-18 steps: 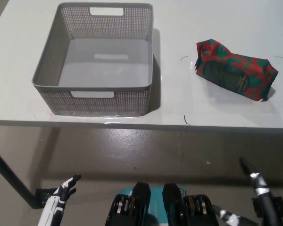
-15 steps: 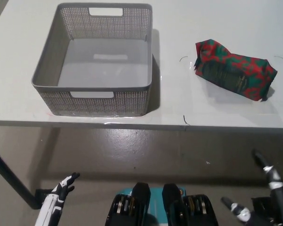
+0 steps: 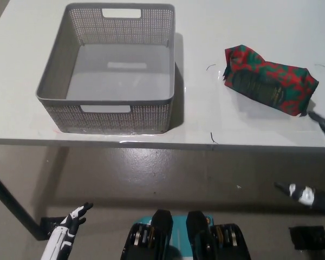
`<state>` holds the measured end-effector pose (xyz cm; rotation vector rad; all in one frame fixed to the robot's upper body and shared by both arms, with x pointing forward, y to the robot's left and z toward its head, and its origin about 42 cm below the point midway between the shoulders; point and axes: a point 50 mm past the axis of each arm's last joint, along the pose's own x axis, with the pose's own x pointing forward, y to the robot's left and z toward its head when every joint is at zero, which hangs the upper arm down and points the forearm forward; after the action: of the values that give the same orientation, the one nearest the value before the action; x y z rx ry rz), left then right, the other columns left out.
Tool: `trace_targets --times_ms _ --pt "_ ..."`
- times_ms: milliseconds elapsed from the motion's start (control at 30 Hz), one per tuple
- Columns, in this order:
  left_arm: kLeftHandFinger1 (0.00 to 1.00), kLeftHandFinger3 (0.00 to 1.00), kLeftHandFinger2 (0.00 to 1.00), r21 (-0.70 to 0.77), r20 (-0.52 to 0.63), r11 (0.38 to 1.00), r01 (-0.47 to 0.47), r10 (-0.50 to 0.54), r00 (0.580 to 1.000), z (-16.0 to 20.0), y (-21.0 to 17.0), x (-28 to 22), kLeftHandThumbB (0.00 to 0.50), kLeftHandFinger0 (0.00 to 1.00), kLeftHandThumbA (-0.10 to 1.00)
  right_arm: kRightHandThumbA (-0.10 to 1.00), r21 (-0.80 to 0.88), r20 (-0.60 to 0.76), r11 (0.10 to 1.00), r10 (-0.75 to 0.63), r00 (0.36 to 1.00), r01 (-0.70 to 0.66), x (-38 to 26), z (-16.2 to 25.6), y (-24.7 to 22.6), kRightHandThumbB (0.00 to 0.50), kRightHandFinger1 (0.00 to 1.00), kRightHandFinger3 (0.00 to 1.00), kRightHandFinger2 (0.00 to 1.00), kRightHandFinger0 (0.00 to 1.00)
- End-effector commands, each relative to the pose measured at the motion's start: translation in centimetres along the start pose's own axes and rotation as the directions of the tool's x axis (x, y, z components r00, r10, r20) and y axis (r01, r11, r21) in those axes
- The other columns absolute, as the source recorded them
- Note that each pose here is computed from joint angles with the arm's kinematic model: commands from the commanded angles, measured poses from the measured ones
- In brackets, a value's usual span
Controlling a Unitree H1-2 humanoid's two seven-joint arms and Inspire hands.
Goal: Use the right hand to pick up a bag of coffee beans on the right hand side and place it into a container on the left hand side
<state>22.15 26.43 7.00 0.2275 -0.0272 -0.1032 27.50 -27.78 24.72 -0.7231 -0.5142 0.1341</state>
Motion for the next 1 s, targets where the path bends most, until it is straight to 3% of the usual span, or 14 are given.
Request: trace_targets --times_ms 0,133,333,400,467,533,733,833,933,967 --pt "1.00 1.00 1.00 0.026 0.084 0.999 0.038 -0.040 0.996 1.0 0.7 0.2 0.368 1.00 1.00 0.95 -0.198 -0.089 0.972 0.109 0.990 -0.125 5.5 0.2 -5.0 0.496 1.00 1.00 1.00 1.00" --pt "1.00 1.00 1.00 0.008 0.053 0.999 0.047 -0.047 0.997 0.9 0.7 -0.1 0.375 1.00 1.00 0.96 -0.295 -0.134 0.936 0.158 0.978 -0.192 11.0 0.6 -9.4 0.492 1.00 1.00 1.00 1.00" --pt "1.00 1.00 1.00 -0.014 0.030 0.998 0.064 -0.063 0.998 0.2 0.4 -1.1 0.352 1.00 1.00 0.92 -0.292 -0.186 0.920 0.212 0.959 -0.260 16.6 1.2 -13.1 0.500 1.00 1.00 1.00 1.00" --pt "1.00 1.00 1.00 -0.019 0.025 0.998 0.065 -0.064 0.998 0.1 0.1 -1.4 0.346 1.00 1.00 0.94 -0.333 -0.221 0.895 0.233 0.947 -0.298 18.8 1.4 -13.7 0.474 1.00 1.00 1.00 1.00" --pt "1.00 1.00 1.00 -0.026 0.029 0.998 0.064 -0.063 0.998 0.1 0.0 -0.8 0.350 1.00 1.00 0.87 -0.332 -0.251 0.889 0.239 0.938 -0.316 21.3 1.9 -14.3 0.434 1.00 1.00 1.00 1.00" --pt "1.00 1.00 1.00 -0.034 0.020 0.997 0.065 -0.064 0.998 -0.1 -0.2 -1.1 0.389 1.00 1.00 0.86 -0.335 -0.283 0.872 0.269 0.921 -0.357 23.3 1.8 -14.1 0.448 1.00 1.00 1.00 1.00" --pt "1.00 1.00 1.00 -0.049 0.013 0.996 0.073 -0.073 0.997 -0.7 -0.6 -2.0 0.336 1.00 1.00 0.91 -0.350 -0.345 0.808 0.359 0.867 -0.473 27.1 0.6 -12.0 0.498 1.00 1.00 1.00 1.00" --pt "1.00 1.00 1.00 -0.058 0.011 0.996 0.073 -0.072 0.997 -0.7 -0.8 -1.7 0.346 1.00 1.00 0.93 -0.360 -0.362 0.784 0.382 0.850 -0.506 29.0 0.4 -11.2 0.500 1.00 1.00 1.00 1.00" --pt "1.00 1.00 1.00 -0.073 0.011 0.995 0.066 -0.065 0.998 -0.6 -1.0 -1.6 0.391 1.00 1.00 1.00 -0.377 -0.403 0.744 0.404 0.821 -0.551 31.0 1.1 -10.1 0.500 1.00 1.00 1.00 1.00" --pt "1.00 1.00 1.00 -0.074 0.012 0.995 0.065 -0.064 0.998 -0.7 -1.1 -1.7 0.381 1.00 1.00 1.00 -0.365 -0.416 0.738 0.416 0.809 -0.568 31.6 1.3 -9.6 0.500 1.00 1.00 1.00 1.00"
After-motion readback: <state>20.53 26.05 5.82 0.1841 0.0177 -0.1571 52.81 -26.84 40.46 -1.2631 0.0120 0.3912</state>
